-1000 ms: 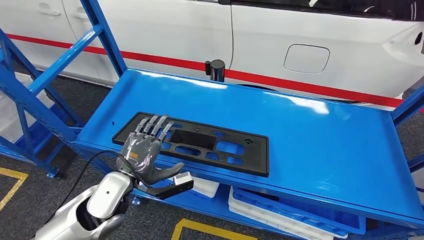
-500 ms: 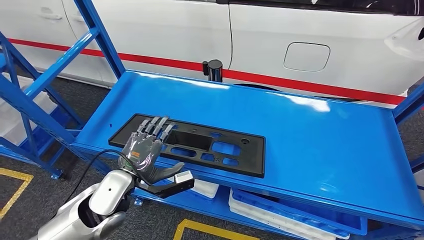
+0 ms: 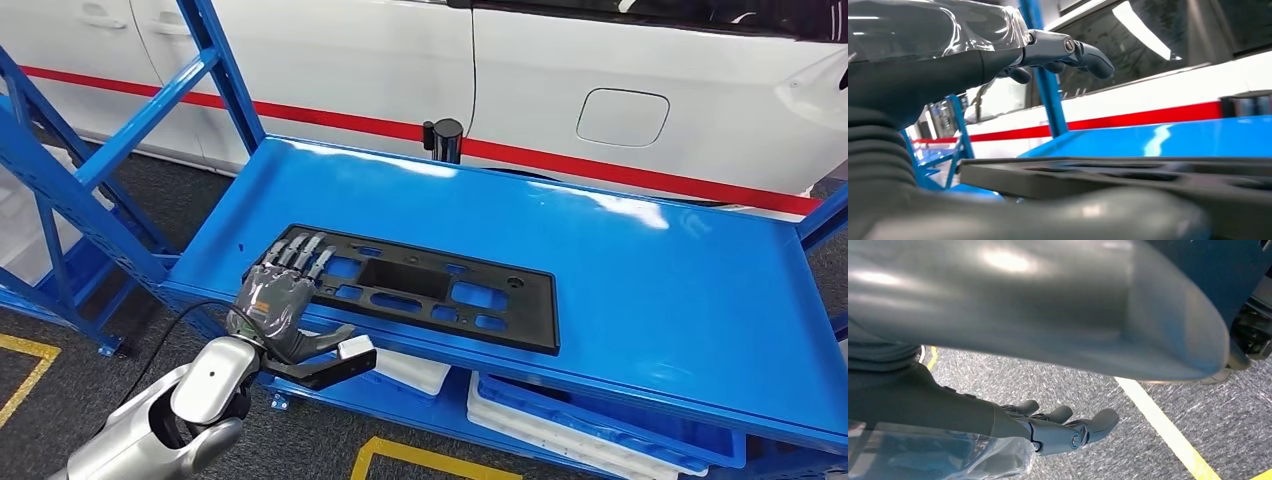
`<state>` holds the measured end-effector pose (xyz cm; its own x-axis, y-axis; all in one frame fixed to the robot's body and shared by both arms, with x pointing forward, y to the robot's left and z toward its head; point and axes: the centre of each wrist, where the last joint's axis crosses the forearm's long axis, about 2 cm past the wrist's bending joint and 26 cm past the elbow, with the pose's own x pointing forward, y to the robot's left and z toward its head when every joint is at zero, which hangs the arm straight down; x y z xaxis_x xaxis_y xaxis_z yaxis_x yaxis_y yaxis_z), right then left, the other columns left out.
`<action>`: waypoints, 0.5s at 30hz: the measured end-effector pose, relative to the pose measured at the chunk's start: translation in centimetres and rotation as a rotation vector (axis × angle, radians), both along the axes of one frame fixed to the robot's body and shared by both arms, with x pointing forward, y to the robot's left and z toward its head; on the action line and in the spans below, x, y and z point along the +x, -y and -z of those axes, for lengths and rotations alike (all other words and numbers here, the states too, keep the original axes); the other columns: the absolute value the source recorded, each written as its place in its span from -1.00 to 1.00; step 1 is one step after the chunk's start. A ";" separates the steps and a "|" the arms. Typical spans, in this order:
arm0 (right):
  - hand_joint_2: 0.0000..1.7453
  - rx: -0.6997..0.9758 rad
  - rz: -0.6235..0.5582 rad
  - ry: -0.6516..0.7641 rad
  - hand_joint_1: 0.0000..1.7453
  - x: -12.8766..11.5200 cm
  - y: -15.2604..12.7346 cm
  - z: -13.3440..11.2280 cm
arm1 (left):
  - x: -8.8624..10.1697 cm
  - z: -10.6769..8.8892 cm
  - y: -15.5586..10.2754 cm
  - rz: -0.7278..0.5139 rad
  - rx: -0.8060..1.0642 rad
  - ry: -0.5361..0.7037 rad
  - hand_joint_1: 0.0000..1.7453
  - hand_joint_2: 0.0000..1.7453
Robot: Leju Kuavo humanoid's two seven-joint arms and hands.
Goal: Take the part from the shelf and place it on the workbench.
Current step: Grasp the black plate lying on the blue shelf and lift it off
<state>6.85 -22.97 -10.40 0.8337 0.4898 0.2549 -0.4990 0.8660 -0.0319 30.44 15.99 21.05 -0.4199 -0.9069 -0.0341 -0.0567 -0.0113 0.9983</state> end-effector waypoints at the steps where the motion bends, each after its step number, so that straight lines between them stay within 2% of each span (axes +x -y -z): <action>1: -1.00 0.000 0.000 0.000 -1.00 0.0 0.0 0.0 | 0.1 0.0 0.0 -0.004 -0.002 -0.004 -1.00 1.00; 15: -1.00 -0.001 0.000 -0.001 -1.00 -0.1 0.0 0.0 | 1.1 1.0 -1.3 -0.056 -0.010 -0.081 -1.00 1.00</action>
